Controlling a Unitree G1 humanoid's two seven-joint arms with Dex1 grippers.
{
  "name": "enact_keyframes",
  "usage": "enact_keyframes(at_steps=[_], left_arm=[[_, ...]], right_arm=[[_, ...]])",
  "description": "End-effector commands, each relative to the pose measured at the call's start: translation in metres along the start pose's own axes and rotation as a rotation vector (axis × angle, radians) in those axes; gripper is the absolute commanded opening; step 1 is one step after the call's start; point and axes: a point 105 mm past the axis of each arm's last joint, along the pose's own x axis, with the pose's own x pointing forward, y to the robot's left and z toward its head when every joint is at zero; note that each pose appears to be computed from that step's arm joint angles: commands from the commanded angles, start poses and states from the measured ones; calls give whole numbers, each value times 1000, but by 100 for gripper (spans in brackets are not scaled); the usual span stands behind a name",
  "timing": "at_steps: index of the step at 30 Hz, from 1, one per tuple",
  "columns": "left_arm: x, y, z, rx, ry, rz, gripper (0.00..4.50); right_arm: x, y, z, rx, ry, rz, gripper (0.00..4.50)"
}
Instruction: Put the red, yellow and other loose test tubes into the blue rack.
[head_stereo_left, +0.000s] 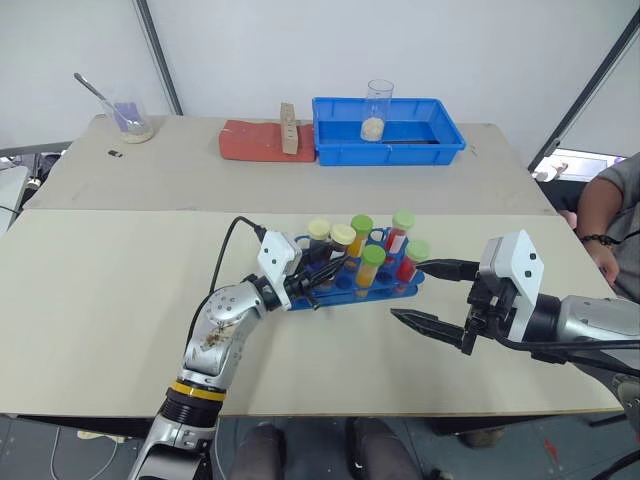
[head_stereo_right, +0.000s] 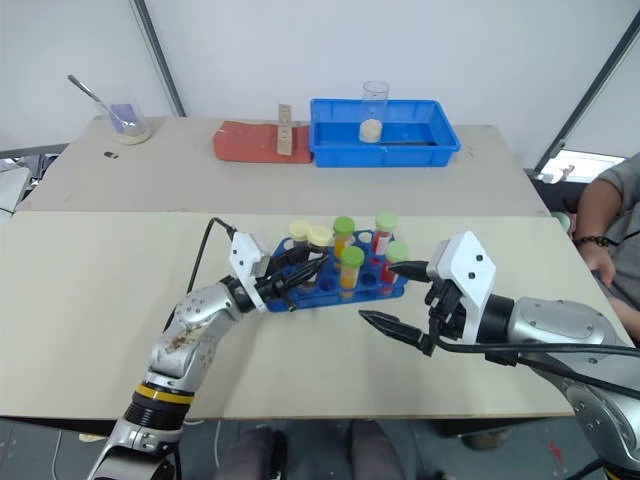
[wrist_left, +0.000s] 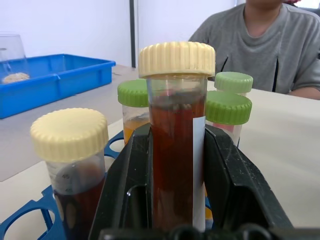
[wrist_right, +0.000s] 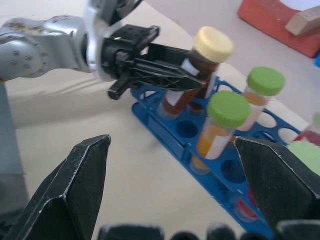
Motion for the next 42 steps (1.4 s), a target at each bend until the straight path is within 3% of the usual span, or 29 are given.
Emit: enact_keyframes(at_steps=[1, 10, 17, 18, 25, 35, 42], left_arm=[[-8, 4, -8, 14, 20, 47, 91], [-17, 1, -20, 35, 37, 66, 91], [-27, 3, -20, 35, 56, 51, 421], [-30, 3, -19, 38, 60, 47, 447], [-79, 16, 8, 173, 241, -40, 447], [-171, 44, 39, 286, 594, 127, 447], [-183, 39, 35, 257, 623, 136, 447]], right_arm=[[-2, -2, 11, -54, -40, -35, 442], [-4, -8, 10, -47, -31, -64, 442], [-6, -7, 5, -38, -2, -28, 442], [-6, -7, 5, -40, 2, -25, 442], [-9, -9, 2, -92, 36, 42, 442], [-52, -40, -16, -200, 214, 150, 442], [-57, -54, -16, -231, 227, 144, 442]])
